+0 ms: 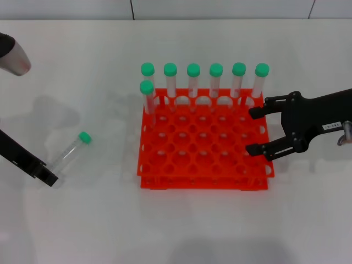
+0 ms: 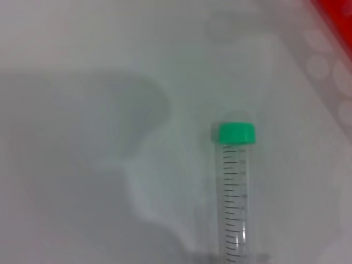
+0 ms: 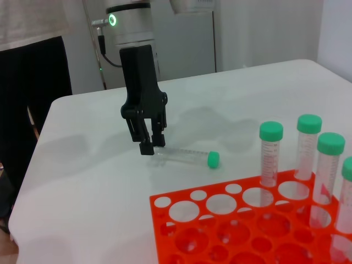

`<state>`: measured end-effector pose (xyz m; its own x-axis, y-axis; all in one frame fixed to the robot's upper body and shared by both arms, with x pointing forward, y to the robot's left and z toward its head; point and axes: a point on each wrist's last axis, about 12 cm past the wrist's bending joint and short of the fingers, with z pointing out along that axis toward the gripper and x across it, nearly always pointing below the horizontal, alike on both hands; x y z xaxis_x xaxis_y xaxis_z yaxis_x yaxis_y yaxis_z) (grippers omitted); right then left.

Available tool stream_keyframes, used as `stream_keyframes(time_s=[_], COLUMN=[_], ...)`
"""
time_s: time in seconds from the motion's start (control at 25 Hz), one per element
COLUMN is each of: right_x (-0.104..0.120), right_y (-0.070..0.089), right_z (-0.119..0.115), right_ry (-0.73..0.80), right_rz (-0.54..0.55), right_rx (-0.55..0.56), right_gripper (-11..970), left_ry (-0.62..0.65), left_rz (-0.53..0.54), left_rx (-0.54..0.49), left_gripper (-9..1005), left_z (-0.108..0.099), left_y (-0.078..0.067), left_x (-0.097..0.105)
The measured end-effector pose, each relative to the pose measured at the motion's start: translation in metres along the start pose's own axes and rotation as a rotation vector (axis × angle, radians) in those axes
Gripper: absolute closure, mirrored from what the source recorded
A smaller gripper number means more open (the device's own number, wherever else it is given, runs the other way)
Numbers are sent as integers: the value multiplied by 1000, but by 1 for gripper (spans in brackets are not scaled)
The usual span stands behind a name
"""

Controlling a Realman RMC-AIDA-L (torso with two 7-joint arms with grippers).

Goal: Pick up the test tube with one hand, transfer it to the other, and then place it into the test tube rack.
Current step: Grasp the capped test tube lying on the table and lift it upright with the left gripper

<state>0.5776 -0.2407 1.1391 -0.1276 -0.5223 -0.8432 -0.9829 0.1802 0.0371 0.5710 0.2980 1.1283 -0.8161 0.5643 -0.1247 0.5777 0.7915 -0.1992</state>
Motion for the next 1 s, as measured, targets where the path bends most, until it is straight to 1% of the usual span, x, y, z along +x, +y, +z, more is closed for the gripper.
stream_keyframes(time_s=[0.04,0.36,0.6,1.0], right_x=[0,-1,0,1], right_y=[0,0,0,0], right_z=[0,2,2,2], right_ry=[0,-3,-3,-3], right_rz=[0,-1,1,4], right_rx=[0,3,8,8], right_gripper=[102,102,101,102], left_ry=[0,-1,12,12], left_rz=[-2,-17,-21,-9], left_rx=[0,-16,-8,-16], left_gripper=[544,608,613,620], left_z=[0,0,7,7], left_y=[0,2,1,0], left_x=[0,0,-3,-7])
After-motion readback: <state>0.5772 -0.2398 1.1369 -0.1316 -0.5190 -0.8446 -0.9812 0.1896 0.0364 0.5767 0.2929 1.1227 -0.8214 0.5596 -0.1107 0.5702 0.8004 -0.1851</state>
